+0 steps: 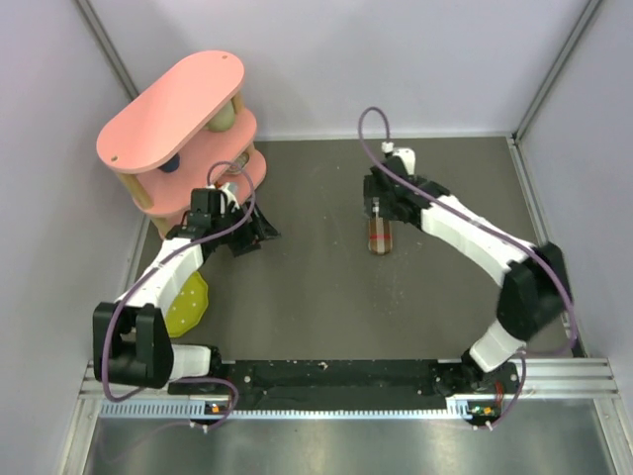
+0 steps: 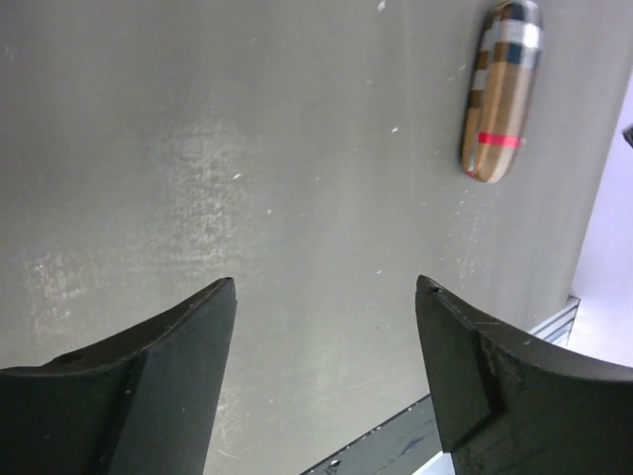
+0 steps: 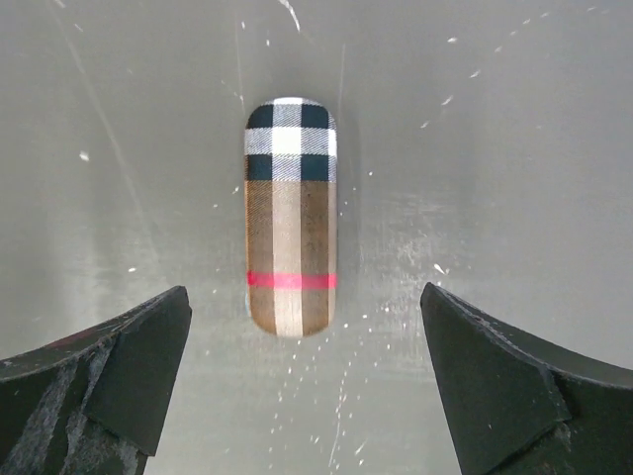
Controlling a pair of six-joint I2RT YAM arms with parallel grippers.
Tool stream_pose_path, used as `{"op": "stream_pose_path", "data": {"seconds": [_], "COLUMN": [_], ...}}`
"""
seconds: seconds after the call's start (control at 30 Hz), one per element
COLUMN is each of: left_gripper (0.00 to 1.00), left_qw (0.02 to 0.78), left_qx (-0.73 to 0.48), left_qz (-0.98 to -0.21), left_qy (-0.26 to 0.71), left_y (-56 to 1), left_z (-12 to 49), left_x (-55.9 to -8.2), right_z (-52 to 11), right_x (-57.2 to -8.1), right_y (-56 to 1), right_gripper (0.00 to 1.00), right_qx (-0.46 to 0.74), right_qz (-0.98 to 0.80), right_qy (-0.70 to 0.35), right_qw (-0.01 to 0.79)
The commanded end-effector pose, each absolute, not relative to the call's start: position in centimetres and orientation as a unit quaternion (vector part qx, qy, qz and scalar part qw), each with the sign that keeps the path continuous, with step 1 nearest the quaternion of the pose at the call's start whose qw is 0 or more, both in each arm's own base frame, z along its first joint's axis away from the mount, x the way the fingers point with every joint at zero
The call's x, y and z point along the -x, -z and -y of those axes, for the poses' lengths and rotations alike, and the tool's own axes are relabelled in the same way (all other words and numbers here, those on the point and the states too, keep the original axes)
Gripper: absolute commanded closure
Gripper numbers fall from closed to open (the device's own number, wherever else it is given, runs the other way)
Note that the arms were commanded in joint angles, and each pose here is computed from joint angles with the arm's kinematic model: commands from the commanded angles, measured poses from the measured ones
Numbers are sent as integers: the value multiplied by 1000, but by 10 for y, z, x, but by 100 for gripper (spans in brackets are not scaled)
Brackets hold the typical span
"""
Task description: Organize the sunglasses
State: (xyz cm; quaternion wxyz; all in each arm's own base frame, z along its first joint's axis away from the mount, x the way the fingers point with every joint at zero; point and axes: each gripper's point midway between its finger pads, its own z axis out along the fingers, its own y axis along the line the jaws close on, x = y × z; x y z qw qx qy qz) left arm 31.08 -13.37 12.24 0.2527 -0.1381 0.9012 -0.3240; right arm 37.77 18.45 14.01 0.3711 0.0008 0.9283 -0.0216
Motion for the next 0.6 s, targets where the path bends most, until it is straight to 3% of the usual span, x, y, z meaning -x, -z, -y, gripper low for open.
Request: {"op": "stream_pose_path", "data": {"seconds": [0.0,0.23,0.27,0.3,0.57], "left_gripper": [21,14,3,1,1], "left_qw": [327,445,463,472,524], "left_qx": [67,0,-7,-12,-16], "left_qz": [-891,-853,-844,-839,-816], "left_qy": [309,273,272,272,245], "left_y": [-175,-234,-245,-250,-276], "left_z": [129,114,113,112,101], "left_x": [-313,-300,-296,-294,-289], "right_z": [-162,-117,-113,-105,-67], "right_x": [-348,-289,-284,-275,-242], "right_y": [-189,-210,-215,-230,-301], "right_gripper": [1,1,1,1,1], "right_qx": [-44,-91,-102,-116,-173], "right_qz": [-909,-887,-881,-867,-789], "right_qy": [-18,-41,-47,-62,-111], "right_qw": [414,452,460,481,579]}}
